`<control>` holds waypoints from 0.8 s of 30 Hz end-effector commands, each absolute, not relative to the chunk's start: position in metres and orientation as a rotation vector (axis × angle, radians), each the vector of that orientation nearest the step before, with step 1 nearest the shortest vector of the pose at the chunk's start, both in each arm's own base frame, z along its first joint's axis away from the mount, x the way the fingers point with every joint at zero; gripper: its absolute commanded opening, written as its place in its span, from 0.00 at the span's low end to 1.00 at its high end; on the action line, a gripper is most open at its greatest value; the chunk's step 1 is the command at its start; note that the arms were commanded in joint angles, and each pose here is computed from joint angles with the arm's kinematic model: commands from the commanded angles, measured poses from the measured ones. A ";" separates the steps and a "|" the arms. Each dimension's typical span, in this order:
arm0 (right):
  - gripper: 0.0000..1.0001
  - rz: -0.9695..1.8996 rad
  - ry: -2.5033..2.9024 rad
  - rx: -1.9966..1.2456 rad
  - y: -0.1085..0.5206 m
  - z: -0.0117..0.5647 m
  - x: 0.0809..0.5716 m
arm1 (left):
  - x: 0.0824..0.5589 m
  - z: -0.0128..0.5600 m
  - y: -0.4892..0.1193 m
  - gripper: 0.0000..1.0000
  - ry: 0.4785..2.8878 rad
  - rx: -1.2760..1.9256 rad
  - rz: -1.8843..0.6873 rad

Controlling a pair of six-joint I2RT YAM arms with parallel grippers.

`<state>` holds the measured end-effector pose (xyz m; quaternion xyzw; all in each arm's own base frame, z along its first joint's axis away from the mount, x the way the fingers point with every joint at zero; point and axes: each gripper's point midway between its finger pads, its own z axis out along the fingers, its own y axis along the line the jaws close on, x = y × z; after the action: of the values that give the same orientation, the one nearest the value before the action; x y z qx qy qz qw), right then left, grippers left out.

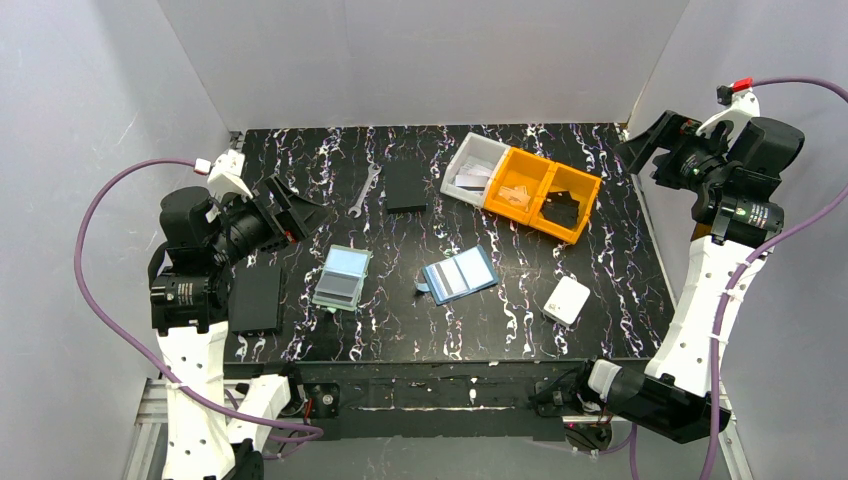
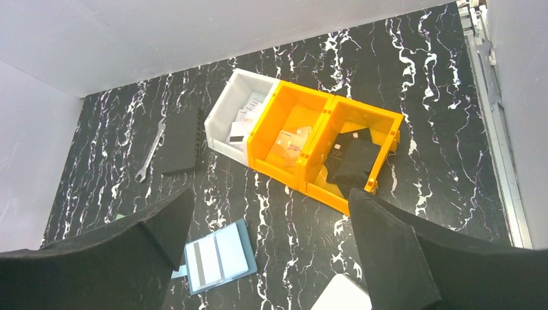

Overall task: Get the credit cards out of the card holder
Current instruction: Reset both arms

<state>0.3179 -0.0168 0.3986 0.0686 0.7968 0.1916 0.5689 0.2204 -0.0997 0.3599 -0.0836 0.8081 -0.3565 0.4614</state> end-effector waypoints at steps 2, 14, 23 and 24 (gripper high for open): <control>0.98 0.427 1.815 0.156 -0.018 0.414 0.317 | 0.218 0.358 -0.099 0.98 1.990 -0.188 -0.865; 0.98 0.425 1.818 0.164 -0.018 0.413 0.316 | 0.217 0.357 -0.099 0.98 1.991 -0.186 -0.866; 0.98 0.426 1.816 0.165 -0.018 0.414 0.316 | 0.217 0.358 -0.099 0.98 1.990 -0.182 -0.866; 0.98 0.428 1.817 0.167 -0.018 0.413 0.316 | 0.217 0.358 -0.099 0.98 1.990 -0.181 -0.867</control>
<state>0.3180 -0.0185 0.3990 0.0762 0.7962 0.1885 0.5699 0.2204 -0.0995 0.3587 -0.0812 0.8090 -0.3546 0.4618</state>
